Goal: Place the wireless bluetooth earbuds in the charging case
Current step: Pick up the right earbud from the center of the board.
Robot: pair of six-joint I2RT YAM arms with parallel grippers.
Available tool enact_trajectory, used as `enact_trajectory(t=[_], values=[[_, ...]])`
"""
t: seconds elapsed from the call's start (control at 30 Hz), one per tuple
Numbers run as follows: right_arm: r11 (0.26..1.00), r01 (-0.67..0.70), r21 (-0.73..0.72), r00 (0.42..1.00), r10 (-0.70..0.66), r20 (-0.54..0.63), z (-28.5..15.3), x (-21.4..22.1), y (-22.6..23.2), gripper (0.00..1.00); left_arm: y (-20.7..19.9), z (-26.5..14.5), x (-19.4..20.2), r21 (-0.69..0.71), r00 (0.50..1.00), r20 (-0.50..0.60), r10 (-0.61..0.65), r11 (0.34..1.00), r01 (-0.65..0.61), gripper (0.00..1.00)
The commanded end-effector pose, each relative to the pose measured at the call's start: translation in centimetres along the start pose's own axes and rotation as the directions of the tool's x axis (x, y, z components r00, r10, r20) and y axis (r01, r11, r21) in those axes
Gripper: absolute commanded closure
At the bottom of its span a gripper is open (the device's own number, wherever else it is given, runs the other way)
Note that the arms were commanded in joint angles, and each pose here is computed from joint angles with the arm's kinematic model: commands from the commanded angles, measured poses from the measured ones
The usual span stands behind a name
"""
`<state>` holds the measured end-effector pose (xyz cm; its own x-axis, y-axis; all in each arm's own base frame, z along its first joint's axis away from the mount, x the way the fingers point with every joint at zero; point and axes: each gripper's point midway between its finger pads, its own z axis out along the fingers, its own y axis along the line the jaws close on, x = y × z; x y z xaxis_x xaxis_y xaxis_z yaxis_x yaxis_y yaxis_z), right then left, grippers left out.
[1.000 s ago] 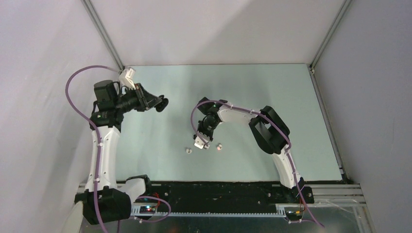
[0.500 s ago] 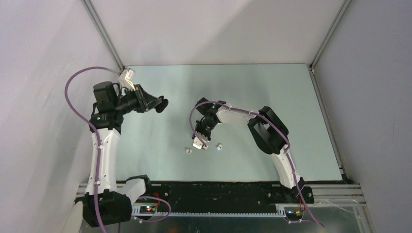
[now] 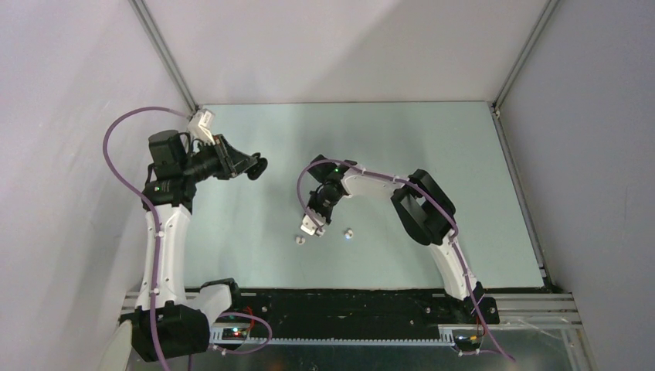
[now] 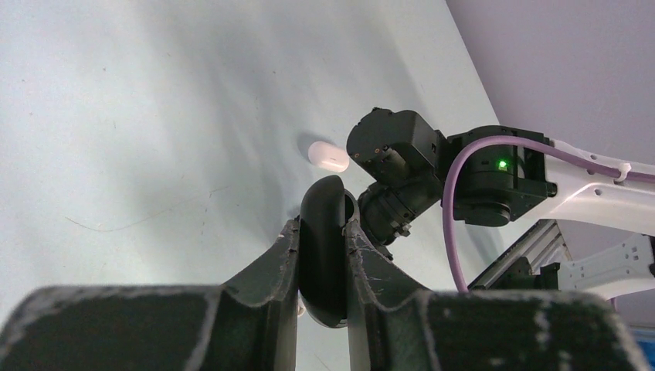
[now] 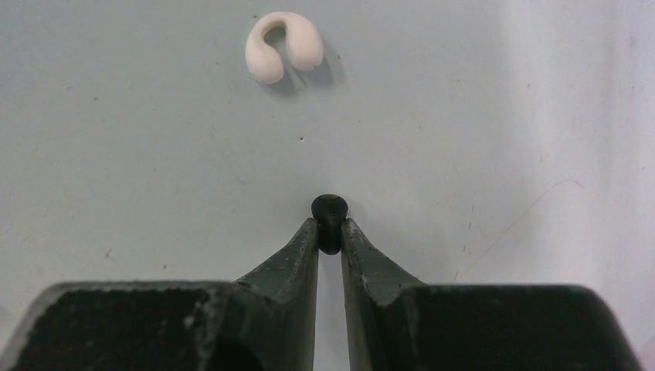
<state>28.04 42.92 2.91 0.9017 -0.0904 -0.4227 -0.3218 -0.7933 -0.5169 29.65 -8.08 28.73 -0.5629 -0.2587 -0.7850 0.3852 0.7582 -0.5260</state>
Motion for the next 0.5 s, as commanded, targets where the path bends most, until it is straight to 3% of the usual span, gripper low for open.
enact_trajectory(t=[0.0, 0.33, 0.47], values=[[0.995, -0.089, -0.032, 0.996, 0.089, 0.008, 0.08, -0.09, 0.25, 0.79, -0.45, -0.50, -0.82, 0.003, 0.999, 0.036, 0.009, 1.000, -0.009, 1.00], [0.983, -0.180, -0.027, 0.984, 0.180, 0.003, -0.03, -0.25, 0.21, 0.74, -0.45, -0.50, -0.72, 0.004, 0.999, 0.035, 0.004, 1.000, -0.004, 1.00], [0.981, -0.193, -0.019, 0.981, 0.193, 0.013, -0.05, -0.50, -0.11, 0.79, -0.41, -0.51, -0.57, 0.003, 0.999, 0.034, 0.001, 1.000, -0.001, 1.00]])
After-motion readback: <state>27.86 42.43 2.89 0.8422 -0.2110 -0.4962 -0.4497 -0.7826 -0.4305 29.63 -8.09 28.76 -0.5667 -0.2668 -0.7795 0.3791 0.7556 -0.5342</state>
